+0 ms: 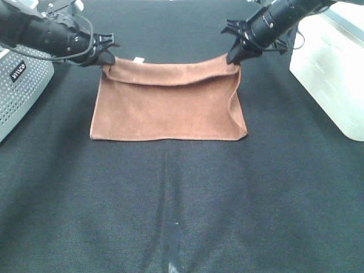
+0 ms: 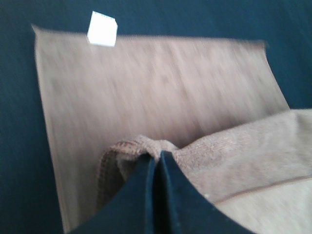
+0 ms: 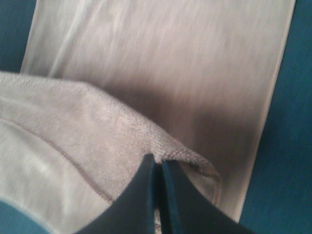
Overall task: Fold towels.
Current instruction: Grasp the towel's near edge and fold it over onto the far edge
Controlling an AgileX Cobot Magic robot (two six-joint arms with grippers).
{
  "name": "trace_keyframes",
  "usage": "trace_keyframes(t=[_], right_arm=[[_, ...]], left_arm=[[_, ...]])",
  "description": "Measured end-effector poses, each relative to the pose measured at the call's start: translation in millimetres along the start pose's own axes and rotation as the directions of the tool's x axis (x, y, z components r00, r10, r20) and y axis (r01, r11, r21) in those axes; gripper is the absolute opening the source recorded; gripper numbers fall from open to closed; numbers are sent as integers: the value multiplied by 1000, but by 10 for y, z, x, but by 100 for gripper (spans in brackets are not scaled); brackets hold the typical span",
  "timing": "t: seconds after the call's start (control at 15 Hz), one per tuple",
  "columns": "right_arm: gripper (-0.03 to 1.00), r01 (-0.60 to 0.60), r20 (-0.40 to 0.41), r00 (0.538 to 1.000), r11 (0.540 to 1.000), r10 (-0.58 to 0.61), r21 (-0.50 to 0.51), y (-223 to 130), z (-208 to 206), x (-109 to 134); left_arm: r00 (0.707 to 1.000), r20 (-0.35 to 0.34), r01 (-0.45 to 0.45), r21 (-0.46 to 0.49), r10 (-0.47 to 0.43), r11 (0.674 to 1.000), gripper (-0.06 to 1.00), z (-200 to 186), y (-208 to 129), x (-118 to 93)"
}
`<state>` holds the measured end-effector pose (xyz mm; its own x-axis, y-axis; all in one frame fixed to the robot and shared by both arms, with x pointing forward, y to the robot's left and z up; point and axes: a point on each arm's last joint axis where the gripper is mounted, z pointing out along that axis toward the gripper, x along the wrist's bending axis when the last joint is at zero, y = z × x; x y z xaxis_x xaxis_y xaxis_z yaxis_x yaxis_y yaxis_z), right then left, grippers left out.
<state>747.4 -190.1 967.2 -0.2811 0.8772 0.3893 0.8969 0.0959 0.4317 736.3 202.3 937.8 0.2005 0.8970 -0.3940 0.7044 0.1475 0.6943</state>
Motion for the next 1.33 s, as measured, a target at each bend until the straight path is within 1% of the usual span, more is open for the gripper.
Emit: trace_keyframes(t=[0.2, 0.27, 0.67, 0.73, 0.8, 1.0, 1.07, 1.13, 1.2, 1.27, 1.33], right_arm=[[0, 29, 16, 999, 998, -28, -61, 191, 125, -145], [0, 35, 23, 999, 995, -33, -90, 236, 240, -204], [0, 78, 108, 993, 968, -54, -240, 311, 577, -442], [0, 93, 115, 991, 960, -64, -263, 321, 607, -461], [0, 93, 115, 991, 960, -64, -263, 321, 607, -461], [0, 106, 107, 992, 938, -74, -330, 328, 744, -519], [4, 103, 100, 992, 935, -72, -339, 321, 777, -531], [12, 106, 98, 992, 935, -77, -339, 315, 796, -535], [26, 105, 93, 993, 933, -77, -344, 318, 794, -531], [42, 104, 95, 993, 929, -75, -355, 330, 789, -531], [55, 106, 96, 992, 928, -77, -356, 331, 788, -532]], left_arm=[[999, -37, -12, -102, 8, 995, 0, 217, 186, 85], [999, -40, -16, -121, 12, 992, 0, 287, 221, 108], [995, -101, -29, -219, 7, 975, 0, 769, 208, 364], [994, -107, -31, -234, 6, 972, 0, 836, 203, 399], [994, -107, -31, -234, 6, 972, 0, 836, 203, 399], [994, -104, -39, -256, 12, 966, 1, 963, 190, 426], [994, -106, -40, -258, 13, 965, 4, 963, 193, 427], [994, -109, -42, -261, 14, 965, 11, 962, 195, 430], [993, -115, -44, -266, 14, 963, 22, 960, 200, 435], [993, -116, -45, -267, 14, 963, 36, 960, 202, 436], [993, -117, -47, -267, 16, 963, 52, 960, 201, 436]])
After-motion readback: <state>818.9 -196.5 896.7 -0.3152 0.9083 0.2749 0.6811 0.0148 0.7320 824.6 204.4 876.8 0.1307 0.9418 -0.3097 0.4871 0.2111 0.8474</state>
